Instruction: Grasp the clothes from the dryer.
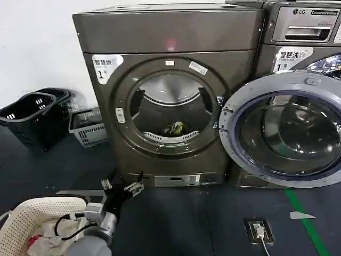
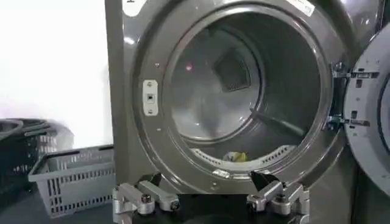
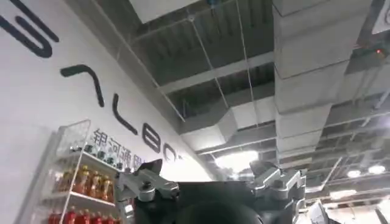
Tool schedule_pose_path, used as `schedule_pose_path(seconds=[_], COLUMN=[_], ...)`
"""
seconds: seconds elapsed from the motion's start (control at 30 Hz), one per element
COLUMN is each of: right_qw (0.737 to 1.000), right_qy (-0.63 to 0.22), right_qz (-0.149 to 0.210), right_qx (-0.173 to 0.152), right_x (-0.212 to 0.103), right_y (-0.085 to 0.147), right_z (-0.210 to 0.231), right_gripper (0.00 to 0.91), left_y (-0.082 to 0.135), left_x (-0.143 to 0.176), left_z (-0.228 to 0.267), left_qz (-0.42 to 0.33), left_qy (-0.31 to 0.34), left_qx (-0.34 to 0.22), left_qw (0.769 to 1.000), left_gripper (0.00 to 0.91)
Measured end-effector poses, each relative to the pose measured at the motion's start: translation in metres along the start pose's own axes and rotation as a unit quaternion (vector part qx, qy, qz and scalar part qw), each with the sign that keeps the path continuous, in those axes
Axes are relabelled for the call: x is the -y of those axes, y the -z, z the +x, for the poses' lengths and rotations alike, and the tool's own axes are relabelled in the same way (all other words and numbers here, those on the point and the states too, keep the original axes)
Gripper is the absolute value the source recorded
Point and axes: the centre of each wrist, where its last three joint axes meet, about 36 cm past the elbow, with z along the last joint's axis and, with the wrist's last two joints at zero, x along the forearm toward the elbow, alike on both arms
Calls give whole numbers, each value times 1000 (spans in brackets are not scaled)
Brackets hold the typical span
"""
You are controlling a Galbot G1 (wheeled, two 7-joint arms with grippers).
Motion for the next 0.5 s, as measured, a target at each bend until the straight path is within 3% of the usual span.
schedule_pose_path(seconds=[0.5], right_qw=[1000], right_qy=[5], right_qz=[7], right_qx=[3], right_x=[1], right_y=[7], right_z=[-1], right_gripper=[907], left_y=[4], left_x=[2], left_z=[6], left_qz=[4], left_qy=[-7], left_qx=[3], left_qw=[1000], left_gripper=[907])
